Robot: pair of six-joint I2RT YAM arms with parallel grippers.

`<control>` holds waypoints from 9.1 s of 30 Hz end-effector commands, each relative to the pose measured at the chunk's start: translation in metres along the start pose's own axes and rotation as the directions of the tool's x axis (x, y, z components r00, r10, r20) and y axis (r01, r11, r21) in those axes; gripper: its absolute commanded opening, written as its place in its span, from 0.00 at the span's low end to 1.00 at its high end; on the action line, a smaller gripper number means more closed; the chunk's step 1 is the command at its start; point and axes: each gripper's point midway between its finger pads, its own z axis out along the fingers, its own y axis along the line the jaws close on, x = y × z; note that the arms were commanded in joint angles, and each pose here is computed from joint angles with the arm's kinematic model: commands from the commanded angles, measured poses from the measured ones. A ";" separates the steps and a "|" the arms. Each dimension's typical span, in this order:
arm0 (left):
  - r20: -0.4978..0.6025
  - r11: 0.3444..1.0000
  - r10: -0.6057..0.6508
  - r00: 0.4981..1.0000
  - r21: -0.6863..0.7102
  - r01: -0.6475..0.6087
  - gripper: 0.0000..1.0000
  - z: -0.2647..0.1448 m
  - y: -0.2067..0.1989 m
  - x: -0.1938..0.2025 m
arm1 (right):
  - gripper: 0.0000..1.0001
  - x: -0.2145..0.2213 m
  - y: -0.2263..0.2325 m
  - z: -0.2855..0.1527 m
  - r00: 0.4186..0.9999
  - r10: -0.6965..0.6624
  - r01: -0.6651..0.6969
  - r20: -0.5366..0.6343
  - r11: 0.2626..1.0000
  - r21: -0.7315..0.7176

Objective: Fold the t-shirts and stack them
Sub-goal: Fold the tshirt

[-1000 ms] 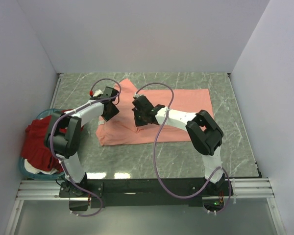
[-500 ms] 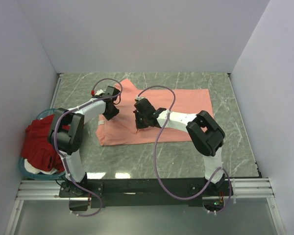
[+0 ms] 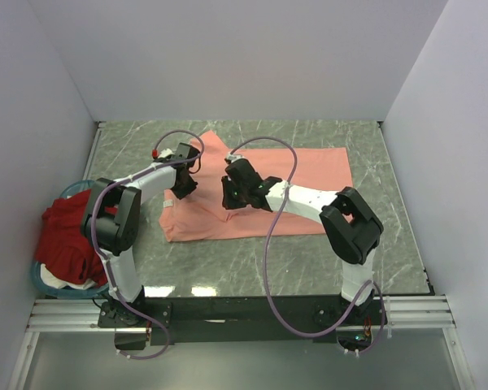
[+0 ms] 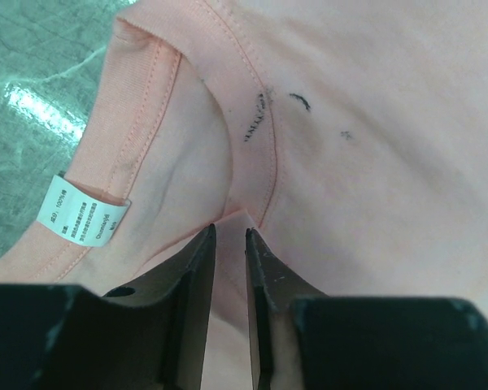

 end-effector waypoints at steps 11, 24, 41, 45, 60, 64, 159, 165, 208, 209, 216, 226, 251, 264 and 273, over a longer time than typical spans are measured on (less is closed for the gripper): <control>0.034 0.999 0.038 0.999 -0.040 -0.037 0.34 0.009 0.002 -0.009 | 0.34 0.006 0.016 -0.002 0.999 -0.034 0.034 0.001 0.998 -0.045; 0.029 0.997 0.054 0.998 -0.048 -0.052 0.29 0.014 0.005 -0.005 | 0.38 0.017 0.003 0.010 1.000 -0.019 0.020 -0.014 1.000 0.017; 0.036 0.998 0.057 0.998 0.012 -0.057 0.01 -0.002 -0.006 -0.013 | 0.36 0.019 0.006 0.014 1.000 -0.002 0.002 -0.019 1.000 -0.003; 0.041 0.998 0.056 0.998 0.035 -0.058 0.01 -0.009 -0.011 -0.018 | 0.19 0.017 0.009 0.015 1.000 0.001 -0.001 -0.015 1.000 -0.009; 0.067 0.994 0.052 0.996 0.094 -0.058 0.01 -0.030 -0.027 -0.034 | 0.00 0.003 0.008 0.004 1.000 0.012 -0.012 0.027 1.000 0.004; 0.070 0.997 0.061 0.996 0.049 -0.064 0.08 -0.026 -0.022 -0.036 | 0.00 0.003 0.010 0.003 1.000 0.011 -0.011 0.027 1.000 -0.001; -0.023 0.986 0.147 0.989 0.079 -0.145 0.01 -0.017 -0.022 -0.007 | 0.00 0.009 0.002 0.003 1.000 0.001 -0.001 0.008 1.000 -0.009; 0.000 0.984 0.136 0.991 0.112 -0.135 0.01 -0.036 -0.024 -0.016 | 0.00 0.002 0.003 0.000 1.000 0.000 0.000 0.018 1.000 -0.012; 0.019 0.957 0.215 0.976 0.197 -0.215 0.01 -0.027 -0.096 -0.034 | 0.00 -0.065 -0.053 -0.006 0.987 0.032 -0.057 0.160 0.987 0.153; 0.022 0.956 0.213 0.977 0.200 -0.214 0.01 -0.027 -0.097 -0.035 | 0.00 -0.068 -0.052 -0.007 0.986 0.029 -0.054 0.165 0.987 0.150; 0.024 0.958 0.214 0.977 0.191 -0.215 0.01 -0.025 -0.095 -0.035 | 0.00 -0.074 -0.058 -0.004 0.987 0.012 -0.039 0.158 0.984 0.174; 0.052 0.953 0.205 0.977 0.218 -0.212 0.37 -0.031 -0.098 -0.047 | 0.33 -0.081 -0.077 -0.007 0.991 0.008 -0.038 0.136 0.975 0.220; -0.061 0.860 0.194 0.979 0.491 -0.140 0.34 -0.080 -0.071 0.097 | 0.53 0.018 -0.236 -0.123 0.801 0.522 -0.592 0.293 0.762 0.263; -0.119 0.944 0.132 0.984 0.318 -0.089 0.32 -0.053 -0.013 0.124 | 0.54 0.075 -0.259 -0.107 0.692 0.681 -0.720 0.241 0.625 0.301; -0.150 0.960 0.082 0.985 0.276 -0.038 0.33 -0.062 0.023 0.133 | 0.53 0.108 -0.255 -0.126 0.653 0.729 -0.739 0.205 0.555 0.382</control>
